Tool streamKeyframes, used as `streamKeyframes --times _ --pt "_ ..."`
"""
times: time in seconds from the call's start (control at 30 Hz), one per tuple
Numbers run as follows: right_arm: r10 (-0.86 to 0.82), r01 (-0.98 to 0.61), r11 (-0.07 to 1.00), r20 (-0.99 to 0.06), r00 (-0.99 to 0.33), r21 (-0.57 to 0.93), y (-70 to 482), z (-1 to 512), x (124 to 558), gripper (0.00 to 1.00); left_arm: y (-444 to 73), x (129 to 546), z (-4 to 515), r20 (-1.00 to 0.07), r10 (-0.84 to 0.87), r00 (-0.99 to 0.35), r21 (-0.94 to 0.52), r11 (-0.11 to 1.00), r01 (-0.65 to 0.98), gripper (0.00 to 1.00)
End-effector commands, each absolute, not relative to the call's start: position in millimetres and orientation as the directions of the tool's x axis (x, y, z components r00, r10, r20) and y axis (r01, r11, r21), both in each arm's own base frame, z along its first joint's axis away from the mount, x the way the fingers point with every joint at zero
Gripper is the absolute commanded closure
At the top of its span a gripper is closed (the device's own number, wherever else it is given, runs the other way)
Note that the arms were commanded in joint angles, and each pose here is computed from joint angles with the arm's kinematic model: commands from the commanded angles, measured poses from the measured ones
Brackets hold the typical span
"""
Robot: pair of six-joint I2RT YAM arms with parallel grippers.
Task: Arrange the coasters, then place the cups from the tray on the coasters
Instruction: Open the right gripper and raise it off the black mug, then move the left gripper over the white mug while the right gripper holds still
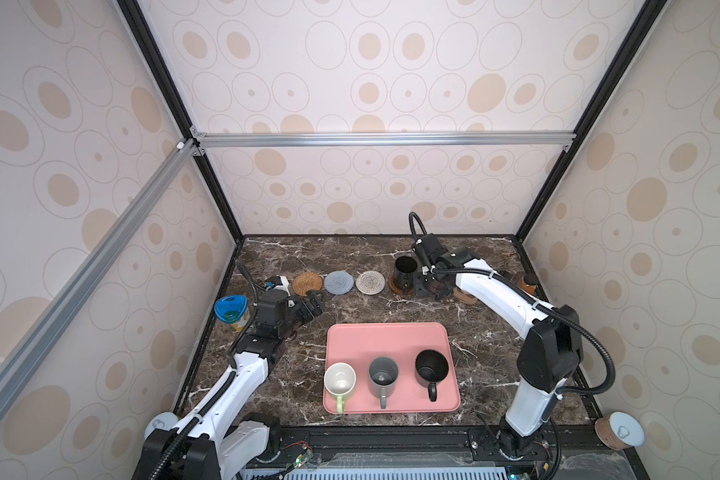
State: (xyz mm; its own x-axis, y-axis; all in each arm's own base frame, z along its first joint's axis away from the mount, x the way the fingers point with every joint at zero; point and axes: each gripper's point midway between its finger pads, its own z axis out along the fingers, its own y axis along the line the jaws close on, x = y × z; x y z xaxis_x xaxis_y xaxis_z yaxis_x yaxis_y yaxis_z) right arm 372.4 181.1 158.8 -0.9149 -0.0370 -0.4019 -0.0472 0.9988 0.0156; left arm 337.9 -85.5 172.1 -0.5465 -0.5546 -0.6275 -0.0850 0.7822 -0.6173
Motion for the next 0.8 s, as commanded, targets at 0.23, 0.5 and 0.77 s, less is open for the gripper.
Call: streamKeyframes --times 0.23,0.5,0.77 --pt "-0.007 -0.007 1.0 -0.364 -0.932 -0.001 158.3 142.4 338.1 0.53 -83.3 351.1 187.9 -0.677 -0.482 -0.556 -0.547 0.835 -0.057 0.0" --pt "0.021 0.019 1.0 -0.394 -0.919 0.009 152.0 149.5 332.7 0.53 -86.2 350.6 194.4 -0.681 -0.445 -0.582 -0.521 0.853 -0.043 0.0" --pt "0.022 0.012 1.0 -0.408 -0.913 0.027 154.4 153.7 334.0 0.53 -96.3 344.0 201.6 -0.686 -0.399 -0.608 -0.49 0.872 -0.019 0.0"
